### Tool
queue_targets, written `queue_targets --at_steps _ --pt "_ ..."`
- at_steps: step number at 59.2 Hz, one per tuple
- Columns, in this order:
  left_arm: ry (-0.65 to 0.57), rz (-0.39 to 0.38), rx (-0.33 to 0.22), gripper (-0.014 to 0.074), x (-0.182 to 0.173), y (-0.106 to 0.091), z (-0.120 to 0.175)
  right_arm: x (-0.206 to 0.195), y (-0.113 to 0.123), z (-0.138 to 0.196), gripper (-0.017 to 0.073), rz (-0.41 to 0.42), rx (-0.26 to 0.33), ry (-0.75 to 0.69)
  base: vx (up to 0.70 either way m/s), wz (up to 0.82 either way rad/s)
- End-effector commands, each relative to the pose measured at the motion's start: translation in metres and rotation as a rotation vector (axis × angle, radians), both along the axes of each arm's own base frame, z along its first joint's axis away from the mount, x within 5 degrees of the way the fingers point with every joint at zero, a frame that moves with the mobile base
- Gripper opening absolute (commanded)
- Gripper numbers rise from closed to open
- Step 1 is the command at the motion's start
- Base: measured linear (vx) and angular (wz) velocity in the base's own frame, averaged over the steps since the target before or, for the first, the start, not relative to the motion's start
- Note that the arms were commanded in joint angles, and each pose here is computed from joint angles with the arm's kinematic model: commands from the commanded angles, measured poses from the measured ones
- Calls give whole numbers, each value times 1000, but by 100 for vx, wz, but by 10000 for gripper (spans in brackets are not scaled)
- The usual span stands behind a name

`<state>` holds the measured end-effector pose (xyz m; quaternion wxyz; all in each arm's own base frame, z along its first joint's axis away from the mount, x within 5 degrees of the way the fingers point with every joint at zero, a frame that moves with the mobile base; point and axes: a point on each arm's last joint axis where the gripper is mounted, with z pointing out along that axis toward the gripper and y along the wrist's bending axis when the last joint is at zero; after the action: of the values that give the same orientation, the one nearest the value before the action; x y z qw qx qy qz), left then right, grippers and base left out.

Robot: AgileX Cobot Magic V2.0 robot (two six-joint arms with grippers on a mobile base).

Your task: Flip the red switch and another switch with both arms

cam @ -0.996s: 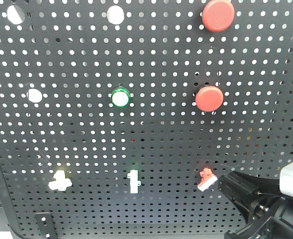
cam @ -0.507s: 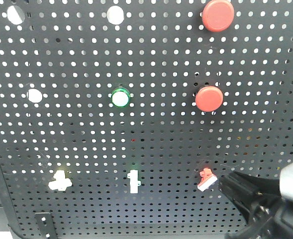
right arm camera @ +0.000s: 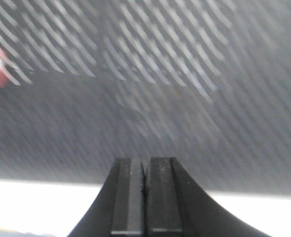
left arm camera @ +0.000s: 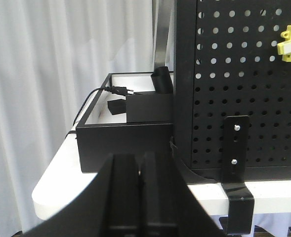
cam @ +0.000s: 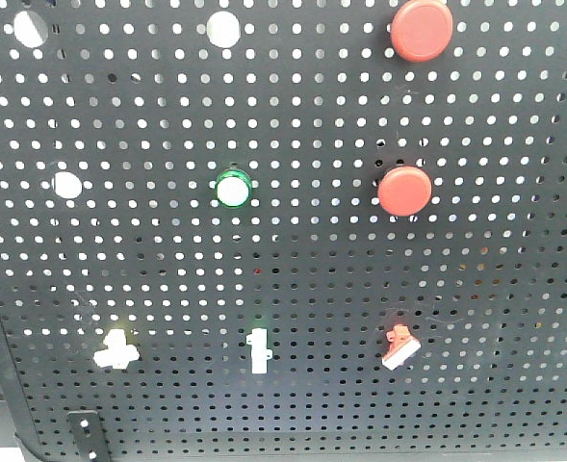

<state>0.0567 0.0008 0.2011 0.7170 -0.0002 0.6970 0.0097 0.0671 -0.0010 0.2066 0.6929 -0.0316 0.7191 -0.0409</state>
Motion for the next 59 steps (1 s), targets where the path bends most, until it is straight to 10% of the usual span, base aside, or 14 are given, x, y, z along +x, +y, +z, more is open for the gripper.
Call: queue_targets --at_steps 1,12,59 --pt "-74 -6 -9 2 0 0 1 -6 -1 -5 -6 -24 6 -98 0 0" --pt "-71 -5 -9 2 0 0 1 -11 -2 -14 -6 -33 -71 -15 0 0" --pt "-69 -5 -9 2 0 0 1 -11 -2 -13 -6 -31 -66 -12 0 0"
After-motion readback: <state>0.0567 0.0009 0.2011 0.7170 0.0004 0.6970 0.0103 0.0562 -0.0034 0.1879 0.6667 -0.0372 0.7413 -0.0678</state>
